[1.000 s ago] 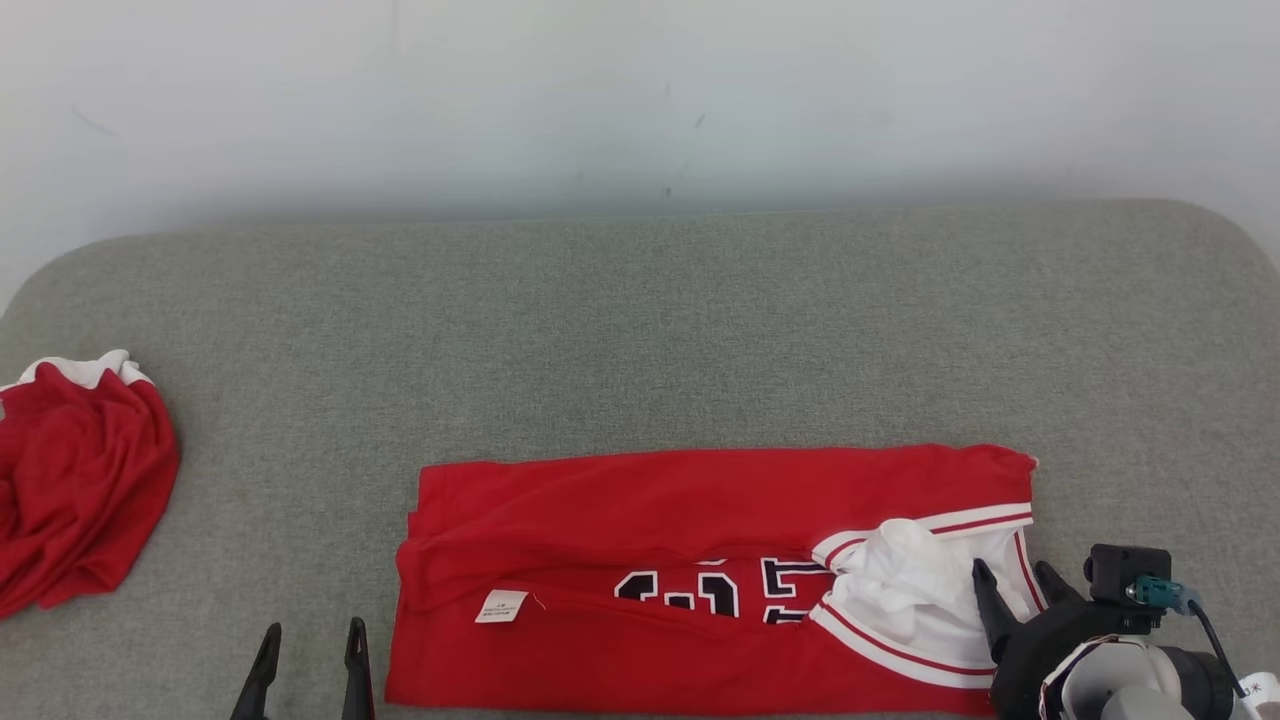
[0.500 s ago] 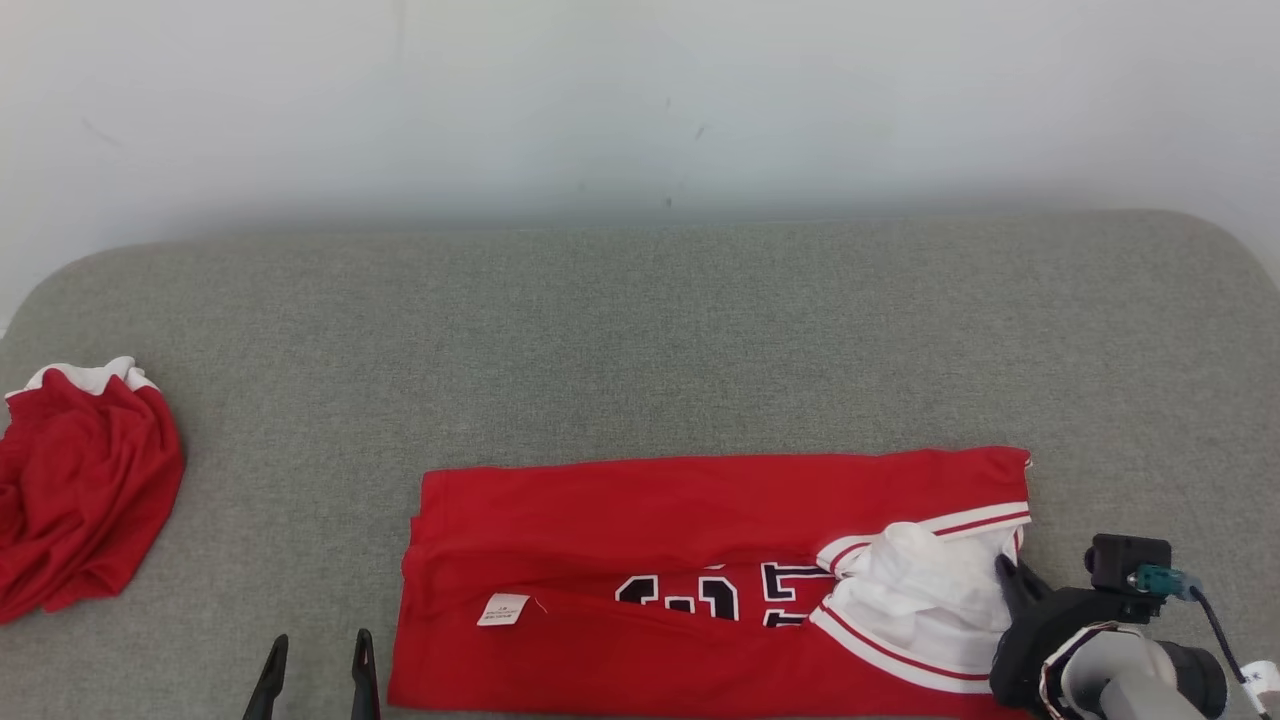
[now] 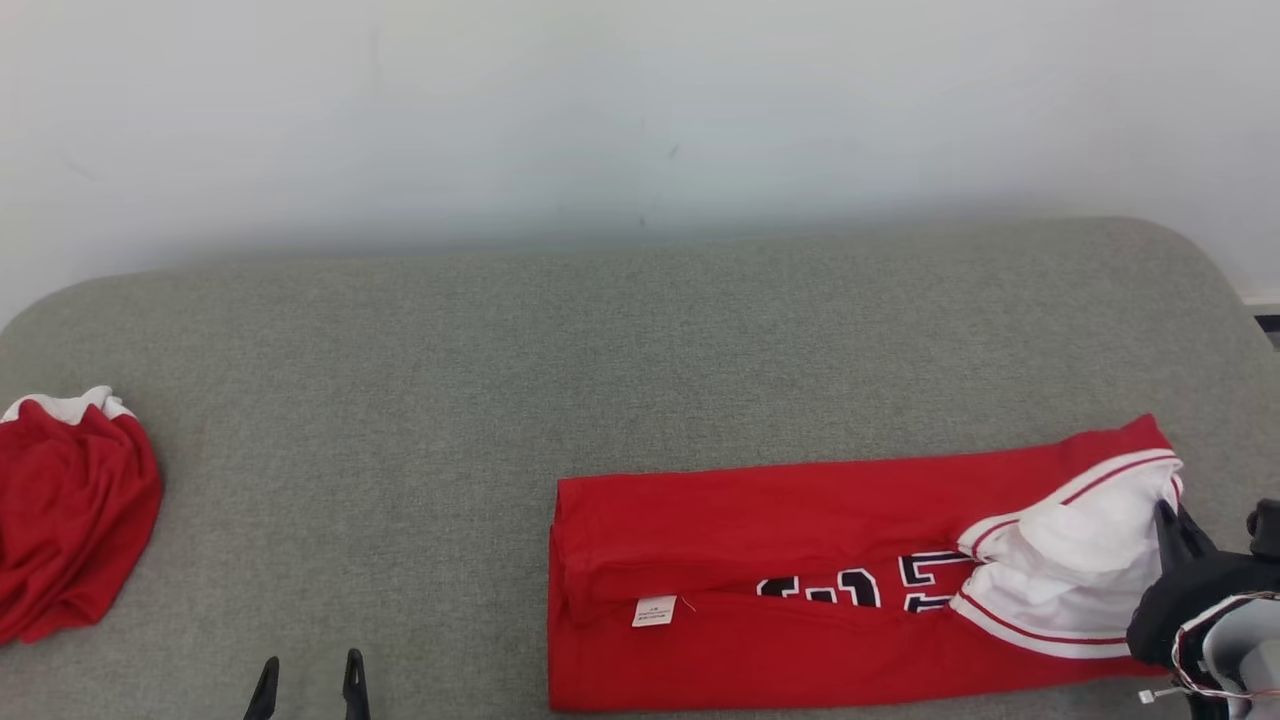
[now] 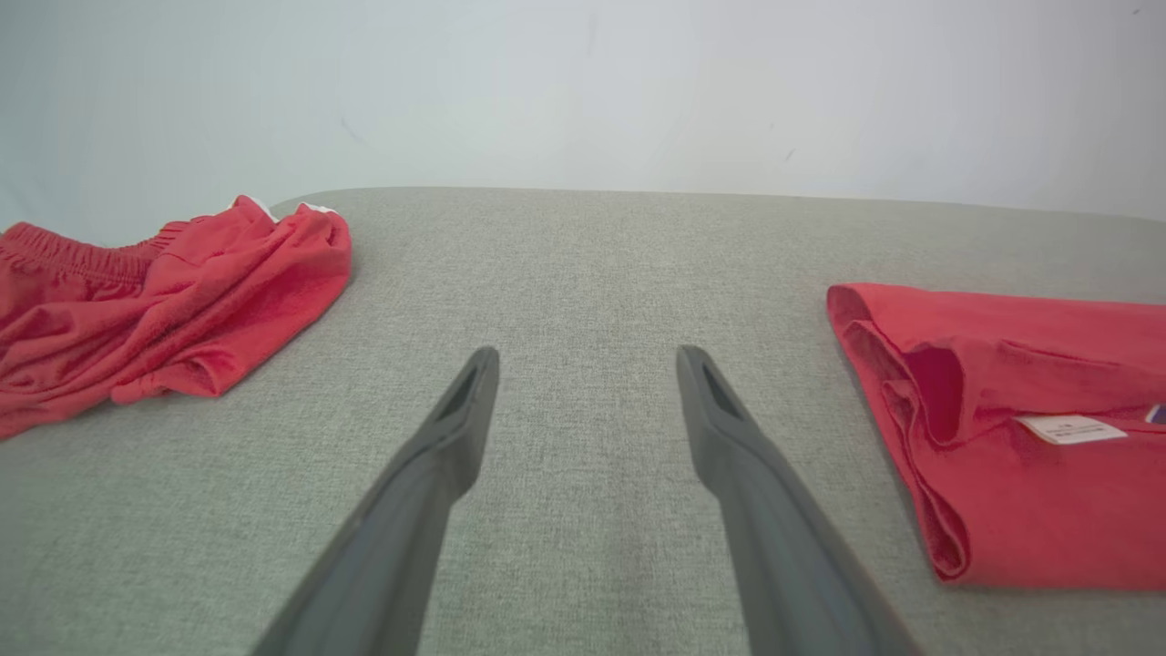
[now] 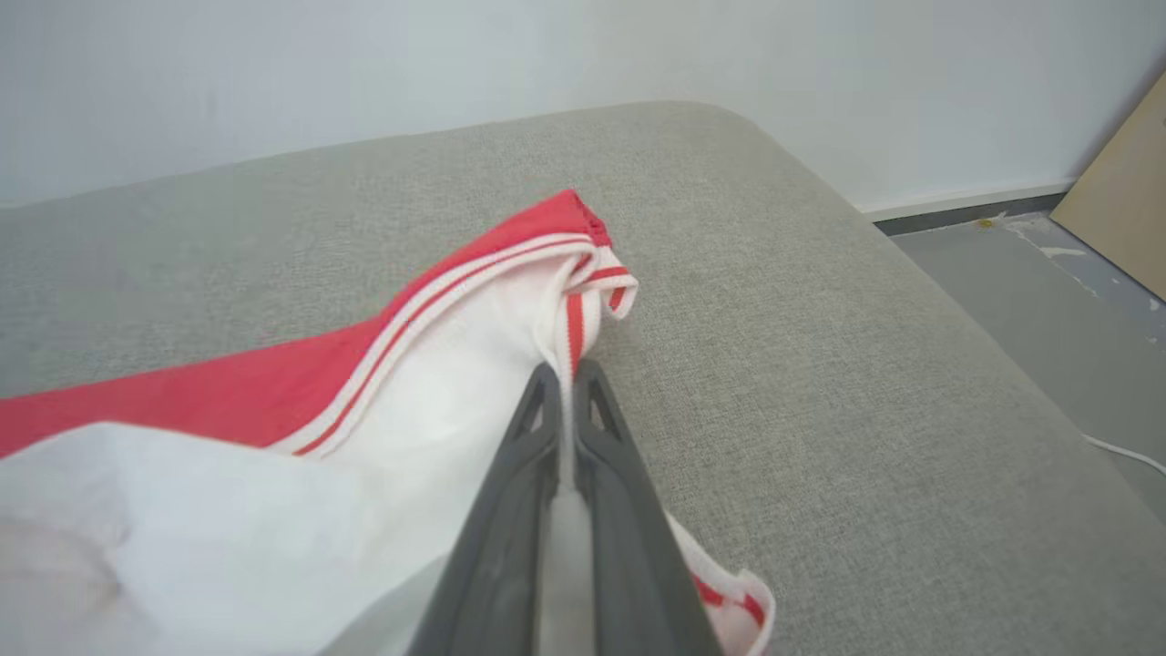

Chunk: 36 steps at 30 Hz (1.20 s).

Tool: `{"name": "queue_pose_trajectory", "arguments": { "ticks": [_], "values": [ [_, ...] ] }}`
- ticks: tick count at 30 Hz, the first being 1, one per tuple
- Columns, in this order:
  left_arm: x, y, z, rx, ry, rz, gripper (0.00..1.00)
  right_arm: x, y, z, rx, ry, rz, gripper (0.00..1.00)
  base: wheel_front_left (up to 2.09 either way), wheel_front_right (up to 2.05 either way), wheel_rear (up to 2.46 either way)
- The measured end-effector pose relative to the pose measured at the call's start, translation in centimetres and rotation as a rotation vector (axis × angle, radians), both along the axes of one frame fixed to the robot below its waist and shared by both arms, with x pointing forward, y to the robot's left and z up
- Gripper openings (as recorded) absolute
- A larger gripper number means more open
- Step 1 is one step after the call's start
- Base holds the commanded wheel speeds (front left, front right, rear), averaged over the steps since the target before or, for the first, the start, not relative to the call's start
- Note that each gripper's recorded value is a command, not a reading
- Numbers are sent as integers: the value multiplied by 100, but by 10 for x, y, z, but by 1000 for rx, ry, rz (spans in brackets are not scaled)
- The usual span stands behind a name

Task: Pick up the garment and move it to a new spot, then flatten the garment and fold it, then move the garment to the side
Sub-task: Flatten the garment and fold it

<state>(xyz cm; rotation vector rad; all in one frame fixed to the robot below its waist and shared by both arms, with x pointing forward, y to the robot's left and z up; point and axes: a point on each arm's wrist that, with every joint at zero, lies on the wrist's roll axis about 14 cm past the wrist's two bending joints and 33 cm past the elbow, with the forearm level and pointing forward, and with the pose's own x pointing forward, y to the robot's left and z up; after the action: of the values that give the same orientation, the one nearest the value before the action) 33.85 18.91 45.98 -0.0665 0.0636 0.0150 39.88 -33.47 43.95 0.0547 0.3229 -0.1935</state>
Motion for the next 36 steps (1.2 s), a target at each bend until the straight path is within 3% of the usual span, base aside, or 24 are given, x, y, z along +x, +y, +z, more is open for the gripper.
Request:
{"name": "queue_pose_trajectory", "arguments": {
  "ticks": [6, 12, 22, 28, 36],
  "values": [
    [2, -9, -4, -8, 12, -27, 100, 16, 41, 29, 4, -116, 118, 0, 0, 0, 0],
    [5, -17, -3, -9, 8, -53, 100, 20, 124, 52, 70, -196, 320, 0, 0, 0, 0],
    [-1, -14, -3, -19, 10, -39, 100, -2, 252, 71, 199, -215, 600, 0, 0, 0, 0],
    [-4, -13, -2, -29, 6, -30, 100, -12, 308, 60, 244, -158, 709, 0, 0, 0, 0],
    [-10, -5, -5, -47, 15, 5, 100, -12, 333, 22, 224, -42, 760, 0, 0, 0, 0]
  ]
}}
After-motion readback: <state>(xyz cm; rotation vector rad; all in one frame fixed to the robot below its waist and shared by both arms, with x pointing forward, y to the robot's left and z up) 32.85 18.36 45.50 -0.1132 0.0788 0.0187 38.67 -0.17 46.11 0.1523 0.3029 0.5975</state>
